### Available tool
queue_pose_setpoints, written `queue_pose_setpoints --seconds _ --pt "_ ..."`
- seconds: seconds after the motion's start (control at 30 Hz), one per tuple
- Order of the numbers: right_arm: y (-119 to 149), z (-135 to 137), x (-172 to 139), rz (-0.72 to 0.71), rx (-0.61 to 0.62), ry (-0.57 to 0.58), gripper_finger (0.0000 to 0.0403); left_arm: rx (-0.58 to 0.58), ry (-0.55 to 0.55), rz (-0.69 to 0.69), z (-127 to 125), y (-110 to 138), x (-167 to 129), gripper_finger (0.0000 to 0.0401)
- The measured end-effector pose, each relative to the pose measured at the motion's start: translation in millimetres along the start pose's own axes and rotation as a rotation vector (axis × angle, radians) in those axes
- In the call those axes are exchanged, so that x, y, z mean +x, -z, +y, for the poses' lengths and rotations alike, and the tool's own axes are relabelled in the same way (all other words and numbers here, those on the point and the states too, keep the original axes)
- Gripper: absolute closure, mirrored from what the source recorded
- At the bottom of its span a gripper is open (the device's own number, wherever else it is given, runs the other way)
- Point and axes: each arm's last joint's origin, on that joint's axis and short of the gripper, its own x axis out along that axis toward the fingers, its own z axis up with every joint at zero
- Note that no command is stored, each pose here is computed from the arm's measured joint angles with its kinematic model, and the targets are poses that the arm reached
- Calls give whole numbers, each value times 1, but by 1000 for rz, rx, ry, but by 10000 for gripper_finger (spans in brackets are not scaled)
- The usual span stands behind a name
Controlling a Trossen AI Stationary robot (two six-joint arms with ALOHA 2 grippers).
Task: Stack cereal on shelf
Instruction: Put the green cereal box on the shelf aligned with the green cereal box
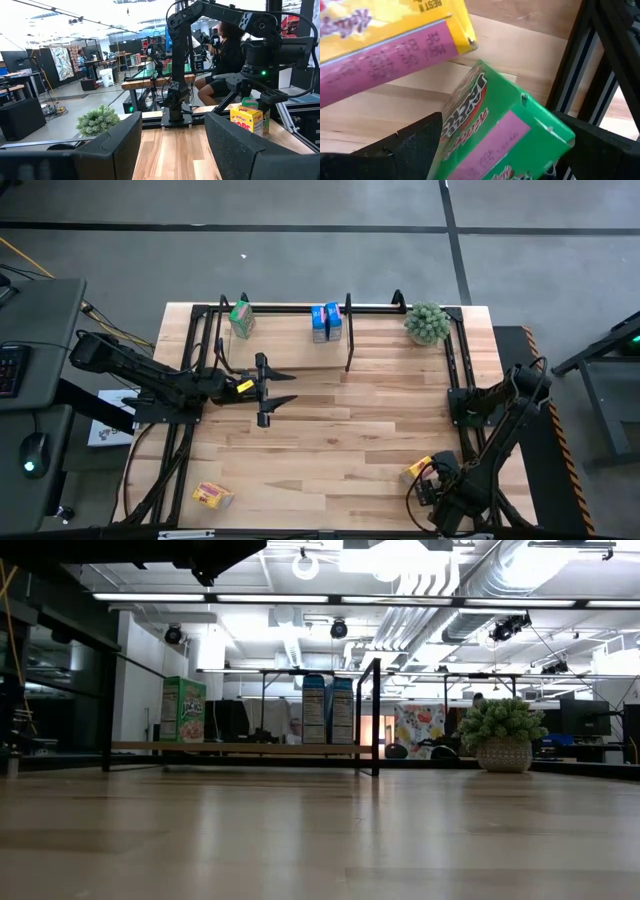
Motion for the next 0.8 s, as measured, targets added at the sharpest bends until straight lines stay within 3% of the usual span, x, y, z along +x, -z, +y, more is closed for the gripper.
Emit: queue_pose_setpoints --seconds 0.2,0.5,0.63,0.8 --pt "0 0 1 13 -20 13 55 0 0 0 0 0 0 194" --pt "1 -1 0 52 -58 31 173 0 -3 1 0 0 0 194" --pt "1 -3 -10 102 -96 -25 217 1 -4 1 0 0 0 194" --pt "-1 -10 -37 230 -187 -179 240 2 -5 1 0 0 0 194"
